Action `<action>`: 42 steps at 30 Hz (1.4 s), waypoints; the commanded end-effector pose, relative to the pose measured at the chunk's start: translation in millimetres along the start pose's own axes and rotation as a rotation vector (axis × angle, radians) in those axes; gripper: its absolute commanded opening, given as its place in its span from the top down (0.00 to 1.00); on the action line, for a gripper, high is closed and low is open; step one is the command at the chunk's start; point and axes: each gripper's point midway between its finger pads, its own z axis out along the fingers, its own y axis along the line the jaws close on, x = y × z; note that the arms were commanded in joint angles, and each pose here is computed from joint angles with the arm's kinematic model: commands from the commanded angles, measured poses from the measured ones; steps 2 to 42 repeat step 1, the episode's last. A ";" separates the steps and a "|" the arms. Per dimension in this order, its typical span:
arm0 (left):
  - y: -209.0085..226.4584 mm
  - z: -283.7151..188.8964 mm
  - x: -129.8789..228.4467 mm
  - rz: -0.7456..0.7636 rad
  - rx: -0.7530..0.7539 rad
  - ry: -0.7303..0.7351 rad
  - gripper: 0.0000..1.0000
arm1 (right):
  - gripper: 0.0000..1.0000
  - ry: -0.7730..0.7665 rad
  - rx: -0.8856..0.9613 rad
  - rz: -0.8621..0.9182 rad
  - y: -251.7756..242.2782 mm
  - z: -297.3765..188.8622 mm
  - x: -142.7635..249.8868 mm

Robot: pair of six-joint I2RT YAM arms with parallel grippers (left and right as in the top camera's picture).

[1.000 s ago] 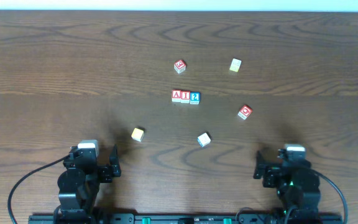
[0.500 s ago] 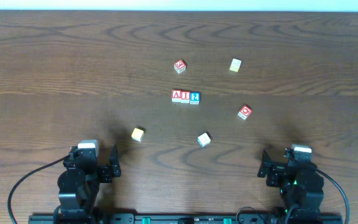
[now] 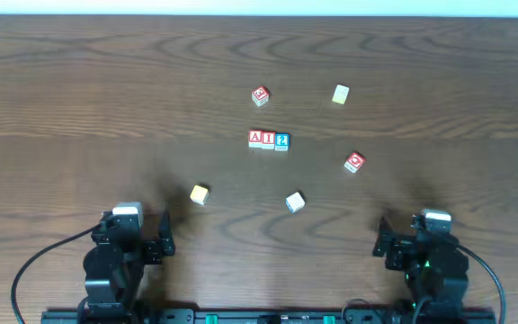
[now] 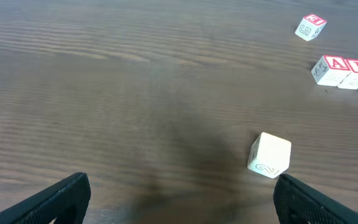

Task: Spell out Ai2

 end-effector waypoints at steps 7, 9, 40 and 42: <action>2.1 1.4 2.1 -0.004 -0.010 0.000 0.05 | 0.01 0.001 -0.003 -0.007 0.0 1.8 2.8; 2.1 1.4 2.1 -0.004 -0.010 0.000 0.05 | 0.01 0.001 -0.003 -0.007 0.0 1.8 2.8; 2.1 1.4 2.1 -0.004 -0.010 0.000 0.05 | 0.01 0.001 -0.003 -0.007 0.0 1.8 2.8; 2.1 1.4 2.1 -0.004 -0.010 0.000 0.05 | 0.01 0.001 -0.003 -0.007 0.0 1.8 2.8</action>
